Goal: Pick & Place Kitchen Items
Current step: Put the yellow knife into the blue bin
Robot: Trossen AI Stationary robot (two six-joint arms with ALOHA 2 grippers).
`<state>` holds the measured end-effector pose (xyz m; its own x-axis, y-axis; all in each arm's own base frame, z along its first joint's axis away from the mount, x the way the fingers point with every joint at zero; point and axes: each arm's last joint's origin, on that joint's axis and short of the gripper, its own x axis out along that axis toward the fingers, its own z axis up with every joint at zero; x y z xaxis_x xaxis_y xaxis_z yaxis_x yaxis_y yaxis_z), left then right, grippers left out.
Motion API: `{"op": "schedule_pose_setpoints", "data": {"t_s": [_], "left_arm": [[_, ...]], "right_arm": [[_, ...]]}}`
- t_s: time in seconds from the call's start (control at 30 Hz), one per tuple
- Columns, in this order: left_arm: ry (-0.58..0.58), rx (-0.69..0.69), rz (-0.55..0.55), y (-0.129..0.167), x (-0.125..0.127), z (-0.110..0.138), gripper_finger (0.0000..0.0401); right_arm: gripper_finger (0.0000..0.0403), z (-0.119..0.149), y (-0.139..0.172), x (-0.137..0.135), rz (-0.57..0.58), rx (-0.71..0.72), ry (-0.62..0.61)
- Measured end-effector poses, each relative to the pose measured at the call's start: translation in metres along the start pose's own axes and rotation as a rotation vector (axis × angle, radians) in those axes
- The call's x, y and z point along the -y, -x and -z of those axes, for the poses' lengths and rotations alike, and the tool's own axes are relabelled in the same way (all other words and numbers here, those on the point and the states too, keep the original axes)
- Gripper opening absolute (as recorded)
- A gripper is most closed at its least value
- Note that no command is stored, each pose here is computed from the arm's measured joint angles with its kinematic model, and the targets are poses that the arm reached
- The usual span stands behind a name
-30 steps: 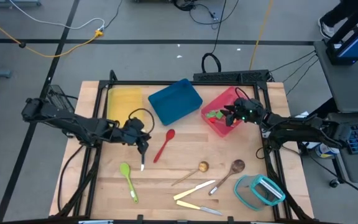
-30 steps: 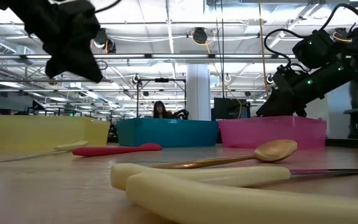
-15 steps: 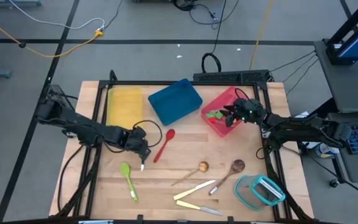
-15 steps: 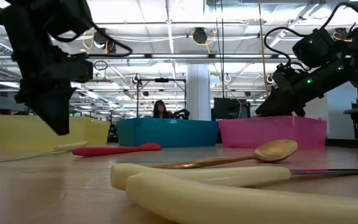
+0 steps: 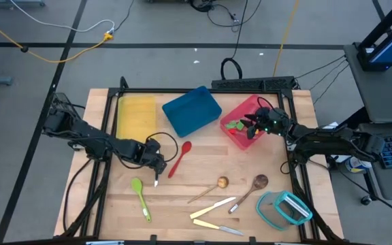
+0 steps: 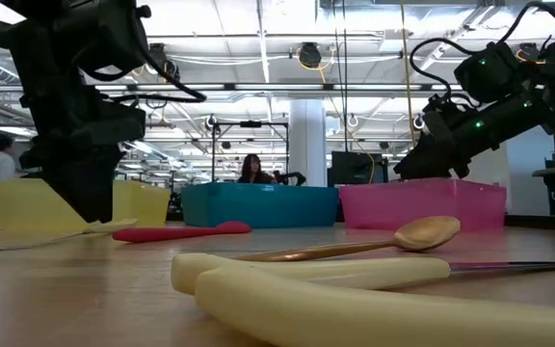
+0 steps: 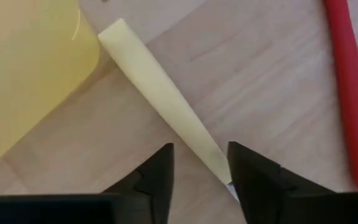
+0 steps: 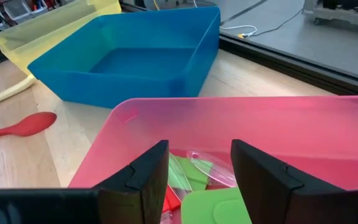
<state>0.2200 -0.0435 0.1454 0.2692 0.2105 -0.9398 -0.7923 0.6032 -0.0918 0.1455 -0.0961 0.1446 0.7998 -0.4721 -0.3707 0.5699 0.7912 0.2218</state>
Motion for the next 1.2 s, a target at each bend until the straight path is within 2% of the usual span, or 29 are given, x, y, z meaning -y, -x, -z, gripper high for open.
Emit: {"op": "schedule_pose_setpoints", "data": {"t_s": [0.13, 0.23, 0.73, 0.87, 1.13, 1.2], "left_arm": [[0.003, 0.016, -0.002, 0.0, 0.0, -0.001, 0.0197], [0.016, 0.044, -0.01, 0.0, 0.0, -0.002, 0.021], [0.044, 0.072, -0.096, -0.027, 0.007, 0.002, 0.0211], [0.065, 0.085, -0.104, -0.027, 0.006, 0.002, 0.0178], [0.114, 0.126, -0.08, -0.028, 0.009, 0.0, 0.0055], [0.119, 0.146, -0.068, -0.027, 0.011, -0.002, 0.005]], "right_arm": [[0.0167, 0.0, 0.0, 0.0, -0.001, -0.001, -0.001], [0.0167, 0.0, 0.0, 0.0, -0.001, -0.001, -0.002], [0.0167, 0.0, 0.0, 0.0, -0.002, -0.002, -0.003], [0.0167, 0.0, 0.0, 0.0, -0.002, -0.005, -0.003], [0.0167, 0.0, 0.0, 0.0, -0.001, -0.005, -0.003], [0.0167, 0.0, 0.0, 0.0, 0.0, -0.005, -0.001]]}}
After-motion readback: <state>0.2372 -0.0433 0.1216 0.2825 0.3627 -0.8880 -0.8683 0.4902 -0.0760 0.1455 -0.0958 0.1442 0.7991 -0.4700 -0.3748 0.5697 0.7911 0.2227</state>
